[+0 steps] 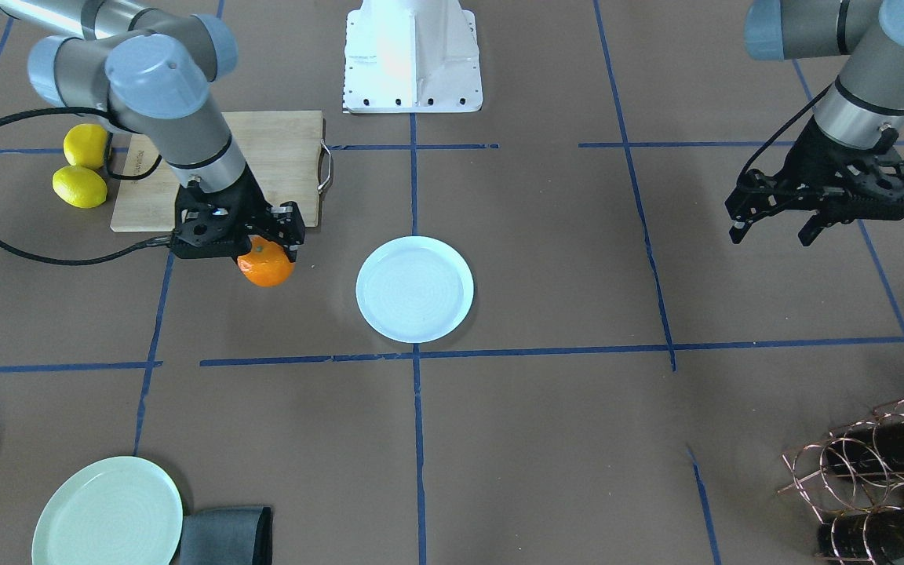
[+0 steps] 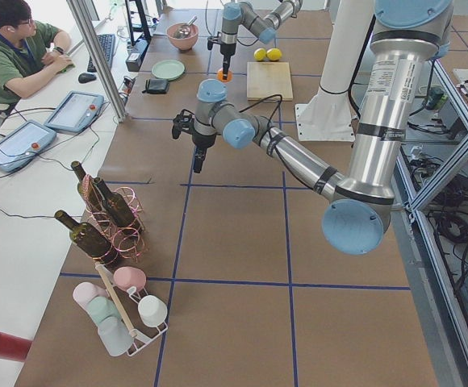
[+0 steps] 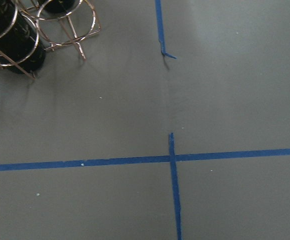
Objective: Pick orange to plate
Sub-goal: 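Carry the orange with the right gripper over the plate and lower it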
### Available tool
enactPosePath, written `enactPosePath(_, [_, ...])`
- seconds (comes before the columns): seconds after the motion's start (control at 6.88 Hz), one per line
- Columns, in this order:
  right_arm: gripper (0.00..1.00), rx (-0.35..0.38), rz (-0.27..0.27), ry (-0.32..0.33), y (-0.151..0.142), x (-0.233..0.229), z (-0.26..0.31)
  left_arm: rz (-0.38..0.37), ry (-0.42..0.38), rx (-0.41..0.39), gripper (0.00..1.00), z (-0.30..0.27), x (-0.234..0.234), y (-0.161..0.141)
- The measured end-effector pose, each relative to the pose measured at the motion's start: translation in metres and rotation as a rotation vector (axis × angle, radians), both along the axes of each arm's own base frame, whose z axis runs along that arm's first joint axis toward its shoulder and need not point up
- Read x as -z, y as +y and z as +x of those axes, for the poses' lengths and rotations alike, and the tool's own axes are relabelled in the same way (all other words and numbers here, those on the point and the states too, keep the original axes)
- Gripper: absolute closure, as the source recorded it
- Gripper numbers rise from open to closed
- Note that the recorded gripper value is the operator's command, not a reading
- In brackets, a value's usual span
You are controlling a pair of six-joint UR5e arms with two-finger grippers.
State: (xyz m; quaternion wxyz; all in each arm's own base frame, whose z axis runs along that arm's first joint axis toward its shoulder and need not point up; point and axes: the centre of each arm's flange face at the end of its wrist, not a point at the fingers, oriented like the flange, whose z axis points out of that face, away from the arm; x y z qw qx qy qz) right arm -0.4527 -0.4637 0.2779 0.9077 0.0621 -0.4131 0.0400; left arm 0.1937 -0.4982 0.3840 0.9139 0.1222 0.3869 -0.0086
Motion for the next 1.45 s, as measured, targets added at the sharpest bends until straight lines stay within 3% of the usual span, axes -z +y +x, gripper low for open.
enactPosePath(0.44, [1.00, -0.013, 0.028, 0.018, 0.000, 0.047, -0.086, 0.039, -0.077, -0.091, 0.00, -0.033, -0.051, 0.012])
enactPosePath(0.87, [1.00, -0.003, 0.042, 0.049, -0.004, 0.073, -0.144, 0.048, -0.145, -0.109, 0.00, -0.099, -0.105, 0.003])
enactPosePath(1.02, [0.31, -0.001, 0.043, 0.055, -0.005, 0.075, -0.152, 0.035, -0.150, -0.109, 0.00, -0.107, -0.115, 0.003])
enactPosePath(1.16, [0.00, -0.002, 0.042, 0.056, -0.007, 0.081, -0.158, 0.025, -0.155, -0.109, 0.00, -0.113, -0.124, 0.005])
enactPosePath(1.45, [0.00, -0.012, 0.040, 0.039, -0.009, 0.098, -0.163, 0.025, -0.170, -0.123, 0.00, -0.125, -0.137, 0.011])
